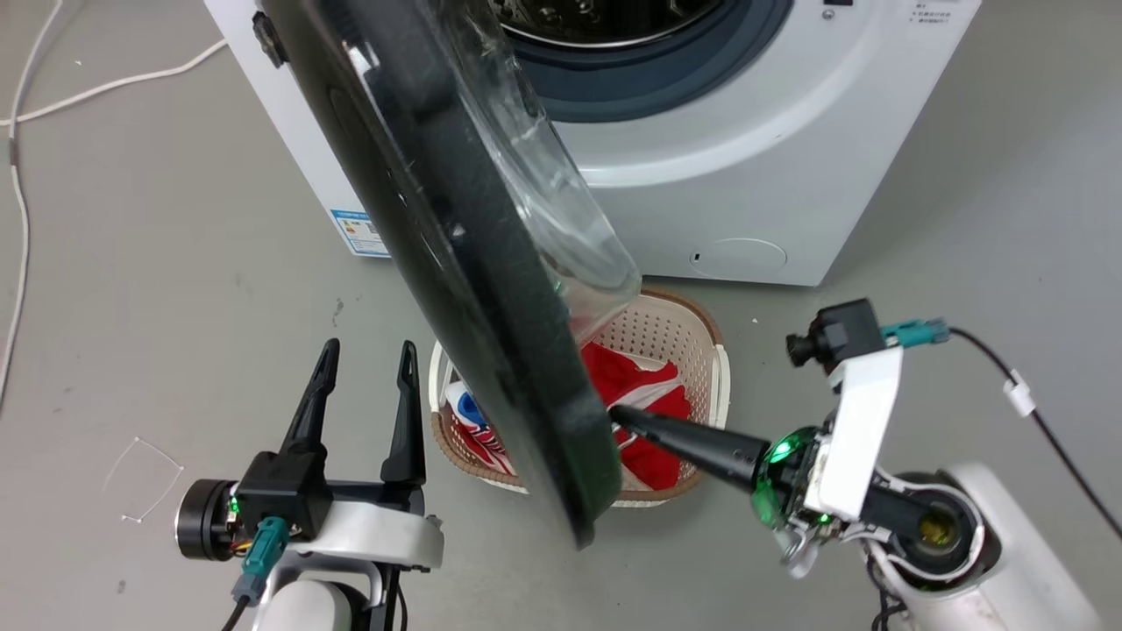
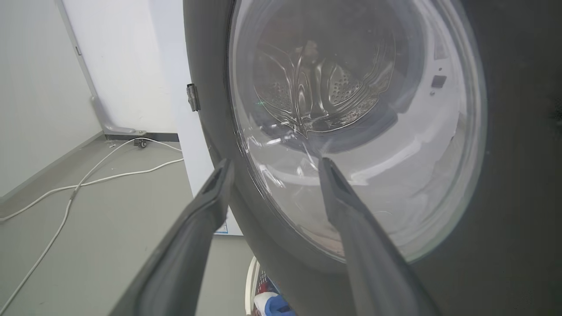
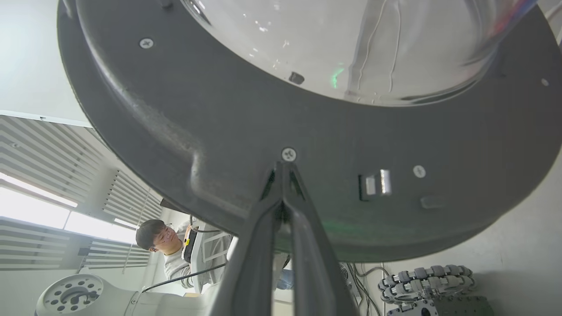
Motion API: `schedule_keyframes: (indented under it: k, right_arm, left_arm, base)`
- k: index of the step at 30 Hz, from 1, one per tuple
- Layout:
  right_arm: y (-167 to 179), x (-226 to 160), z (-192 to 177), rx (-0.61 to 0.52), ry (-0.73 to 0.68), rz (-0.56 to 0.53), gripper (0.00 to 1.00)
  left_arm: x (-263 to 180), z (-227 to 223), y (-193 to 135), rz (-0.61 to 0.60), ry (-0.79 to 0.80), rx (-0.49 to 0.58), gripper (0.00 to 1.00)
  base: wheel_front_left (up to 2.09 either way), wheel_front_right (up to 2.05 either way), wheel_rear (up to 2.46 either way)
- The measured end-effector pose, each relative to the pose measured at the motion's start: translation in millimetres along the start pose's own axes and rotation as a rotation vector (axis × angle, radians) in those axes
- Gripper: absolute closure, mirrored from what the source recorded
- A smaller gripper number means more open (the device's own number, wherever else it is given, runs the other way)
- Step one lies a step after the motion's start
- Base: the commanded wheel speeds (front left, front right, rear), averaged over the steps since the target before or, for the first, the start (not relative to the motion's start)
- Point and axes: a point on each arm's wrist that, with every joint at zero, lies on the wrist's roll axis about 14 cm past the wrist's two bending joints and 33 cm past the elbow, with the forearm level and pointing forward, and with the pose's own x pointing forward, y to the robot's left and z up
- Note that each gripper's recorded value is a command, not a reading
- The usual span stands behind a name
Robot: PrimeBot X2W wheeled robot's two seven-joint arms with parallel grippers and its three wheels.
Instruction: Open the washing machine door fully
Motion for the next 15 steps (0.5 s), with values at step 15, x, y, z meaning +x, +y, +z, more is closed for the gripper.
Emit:
schedule_keyframes:
  k: [15]
  right_arm:
    - [9.3, -0.8, -26.5, 0.042, -0.028, 0.016, 1.00]
  left_arm:
    - [-21.8, 9.4, 3.3, 0.017, -0.013, 0.001, 0.00]
  base:
    - [0.00, 0.00, 0.00]
